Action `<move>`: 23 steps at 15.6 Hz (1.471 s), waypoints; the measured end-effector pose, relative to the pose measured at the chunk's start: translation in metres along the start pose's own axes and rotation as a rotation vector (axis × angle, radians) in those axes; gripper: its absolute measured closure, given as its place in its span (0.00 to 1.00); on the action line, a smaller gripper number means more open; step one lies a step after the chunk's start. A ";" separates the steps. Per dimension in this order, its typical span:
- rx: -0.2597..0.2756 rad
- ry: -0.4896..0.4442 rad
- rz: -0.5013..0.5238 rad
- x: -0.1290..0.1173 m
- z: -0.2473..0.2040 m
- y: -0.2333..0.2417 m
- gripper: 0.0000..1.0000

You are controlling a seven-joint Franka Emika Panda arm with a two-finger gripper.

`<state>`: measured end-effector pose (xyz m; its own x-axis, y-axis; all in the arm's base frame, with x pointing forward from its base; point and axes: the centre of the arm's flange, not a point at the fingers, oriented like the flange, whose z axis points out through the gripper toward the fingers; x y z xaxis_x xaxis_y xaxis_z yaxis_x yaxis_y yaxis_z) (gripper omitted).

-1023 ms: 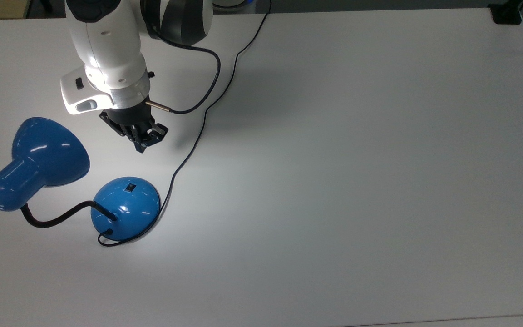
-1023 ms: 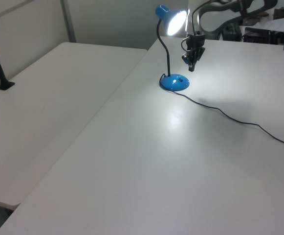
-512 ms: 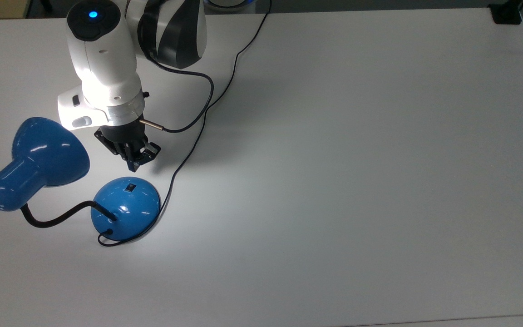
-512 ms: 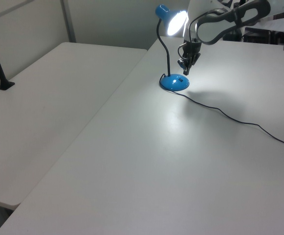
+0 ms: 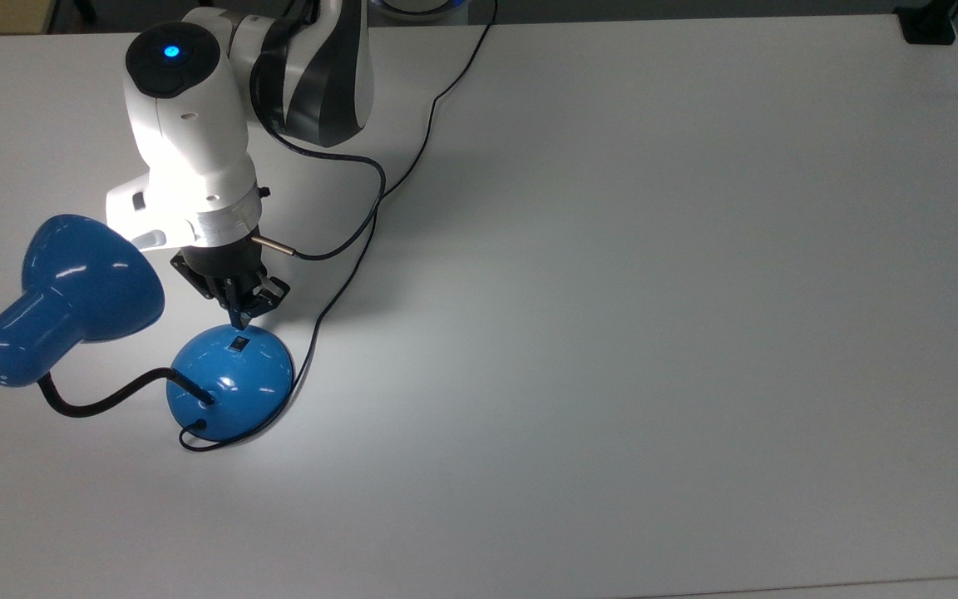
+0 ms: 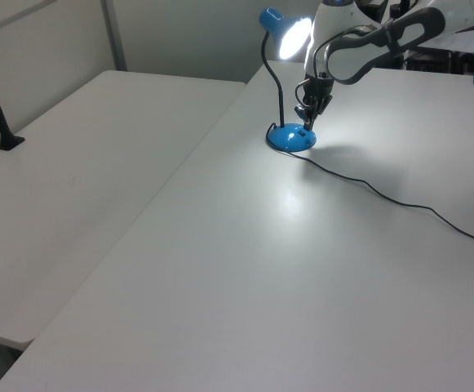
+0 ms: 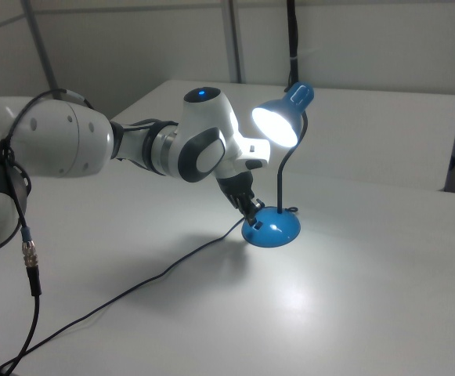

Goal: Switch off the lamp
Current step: 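Lower the gripper and press down on the switch on the lamp base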

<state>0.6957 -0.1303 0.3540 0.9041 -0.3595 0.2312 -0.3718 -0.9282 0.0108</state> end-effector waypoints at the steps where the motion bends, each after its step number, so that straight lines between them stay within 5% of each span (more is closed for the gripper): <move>1: 0.001 0.006 0.000 0.000 0.001 0.000 1.00; 23: -0.002 0.018 -0.009 0.000 0.021 -0.002 1.00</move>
<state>0.7007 -0.1307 0.3331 0.9036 -0.3489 0.2483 -0.3638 -0.9313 0.0154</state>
